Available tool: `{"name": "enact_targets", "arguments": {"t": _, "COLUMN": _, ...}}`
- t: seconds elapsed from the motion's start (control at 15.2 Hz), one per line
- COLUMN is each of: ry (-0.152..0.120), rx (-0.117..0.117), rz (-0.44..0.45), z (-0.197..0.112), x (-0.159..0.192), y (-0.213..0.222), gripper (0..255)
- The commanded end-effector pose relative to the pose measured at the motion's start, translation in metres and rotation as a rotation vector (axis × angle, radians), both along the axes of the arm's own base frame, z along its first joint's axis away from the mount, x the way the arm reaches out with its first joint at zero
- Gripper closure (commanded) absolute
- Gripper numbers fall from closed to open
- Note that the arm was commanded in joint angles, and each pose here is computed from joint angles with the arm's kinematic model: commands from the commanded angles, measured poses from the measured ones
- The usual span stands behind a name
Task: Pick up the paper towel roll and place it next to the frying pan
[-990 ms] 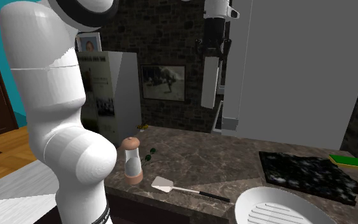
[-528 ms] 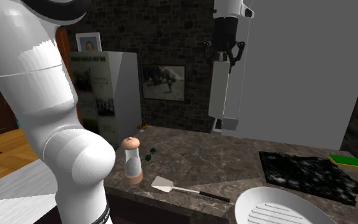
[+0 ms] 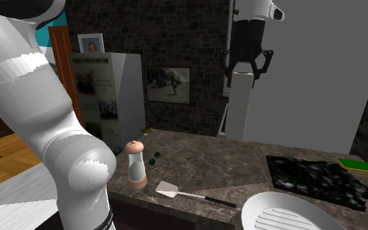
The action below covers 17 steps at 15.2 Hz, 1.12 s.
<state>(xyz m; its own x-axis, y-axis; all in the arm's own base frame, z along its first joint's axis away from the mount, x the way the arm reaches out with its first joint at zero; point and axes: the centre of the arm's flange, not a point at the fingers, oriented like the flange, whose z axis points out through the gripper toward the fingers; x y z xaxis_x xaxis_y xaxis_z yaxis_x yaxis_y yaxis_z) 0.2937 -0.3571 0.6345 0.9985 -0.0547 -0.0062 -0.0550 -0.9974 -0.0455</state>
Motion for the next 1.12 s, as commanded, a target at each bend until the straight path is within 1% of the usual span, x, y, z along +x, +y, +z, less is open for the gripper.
{"name": "enact_targets", "arguments": {"t": 0.0, "ry": 0.0, "rx": 0.0, "rz": 0.001, "z": -0.005, "x": -0.021, "y": -0.013, "gripper": 255}}
{"name": "enact_targets", "arguments": {"t": 1.06, "ry": 0.0, "rx": 0.0, "rz": 0.001, "z": -0.048, "x": -0.195, "y": -0.124, "gripper": 255}}
